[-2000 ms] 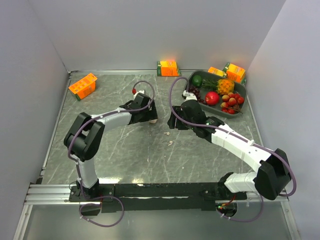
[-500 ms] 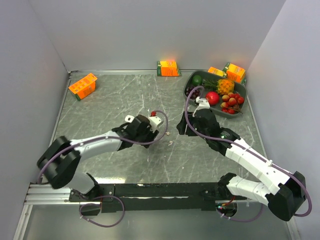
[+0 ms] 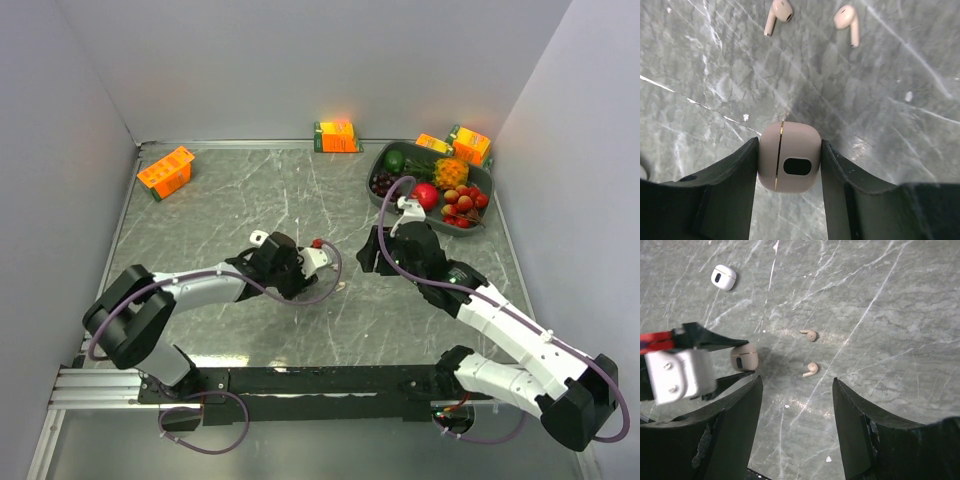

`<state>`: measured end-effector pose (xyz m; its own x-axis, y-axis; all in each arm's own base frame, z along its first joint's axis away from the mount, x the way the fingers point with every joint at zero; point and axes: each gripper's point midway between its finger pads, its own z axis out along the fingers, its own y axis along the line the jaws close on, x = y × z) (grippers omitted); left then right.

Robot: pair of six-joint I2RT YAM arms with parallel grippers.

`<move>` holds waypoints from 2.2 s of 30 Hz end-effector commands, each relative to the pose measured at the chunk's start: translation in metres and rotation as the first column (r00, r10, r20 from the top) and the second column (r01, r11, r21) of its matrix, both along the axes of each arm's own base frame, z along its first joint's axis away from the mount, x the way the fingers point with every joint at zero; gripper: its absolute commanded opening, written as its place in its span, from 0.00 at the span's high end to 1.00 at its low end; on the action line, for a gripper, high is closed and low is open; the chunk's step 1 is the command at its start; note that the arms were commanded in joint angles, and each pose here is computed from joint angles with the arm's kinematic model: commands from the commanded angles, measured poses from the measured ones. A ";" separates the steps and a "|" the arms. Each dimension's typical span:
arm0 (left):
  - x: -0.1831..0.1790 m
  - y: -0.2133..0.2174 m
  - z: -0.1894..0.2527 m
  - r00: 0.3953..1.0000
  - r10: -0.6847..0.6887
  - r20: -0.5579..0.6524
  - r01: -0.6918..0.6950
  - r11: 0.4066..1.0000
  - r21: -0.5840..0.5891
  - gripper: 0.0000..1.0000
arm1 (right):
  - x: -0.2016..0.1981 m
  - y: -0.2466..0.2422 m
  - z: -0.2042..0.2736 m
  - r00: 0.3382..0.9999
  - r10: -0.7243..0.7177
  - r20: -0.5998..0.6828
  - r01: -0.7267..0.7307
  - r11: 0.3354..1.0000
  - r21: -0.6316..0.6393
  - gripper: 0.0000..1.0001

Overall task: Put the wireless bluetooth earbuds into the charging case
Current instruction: Move the charging case to the center of the board, then pick up the charging case at the center of the board.

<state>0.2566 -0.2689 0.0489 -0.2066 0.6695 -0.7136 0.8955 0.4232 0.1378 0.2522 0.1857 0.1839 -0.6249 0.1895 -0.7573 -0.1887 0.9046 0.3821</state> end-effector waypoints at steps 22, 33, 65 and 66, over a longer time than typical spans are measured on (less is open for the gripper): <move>0.076 0.053 0.142 0.482 0.841 -0.245 -0.842 0.368 -0.395 0.04 | -0.004 -0.010 0.027 0.996 -0.033 0.079 0.029 0.998 0.057 0.34; 0.035 0.011 0.109 0.128 0.650 -0.749 -0.986 0.005 -0.164 0.04 | -0.005 -0.005 0.034 0.997 -0.014 0.081 0.007 0.997 0.077 0.34; 0.011 -0.009 -0.014 0.029 0.900 -0.435 -0.974 0.123 0.190 0.04 | -0.014 -0.011 0.028 0.996 -0.001 0.091 -0.006 0.997 0.074 0.34; 0.011 -0.008 -0.017 0.036 0.904 -0.425 -0.973 0.129 0.191 0.05 | -0.015 -0.011 0.026 0.996 -0.001 0.087 -0.006 0.997 0.071 0.34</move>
<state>0.2657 -0.2722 0.0332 -0.8033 -0.4455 -0.3952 -0.4086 0.8951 -0.1784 0.2374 0.1784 0.2134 -0.5647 0.2343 -0.7914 -0.2376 0.8721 0.4277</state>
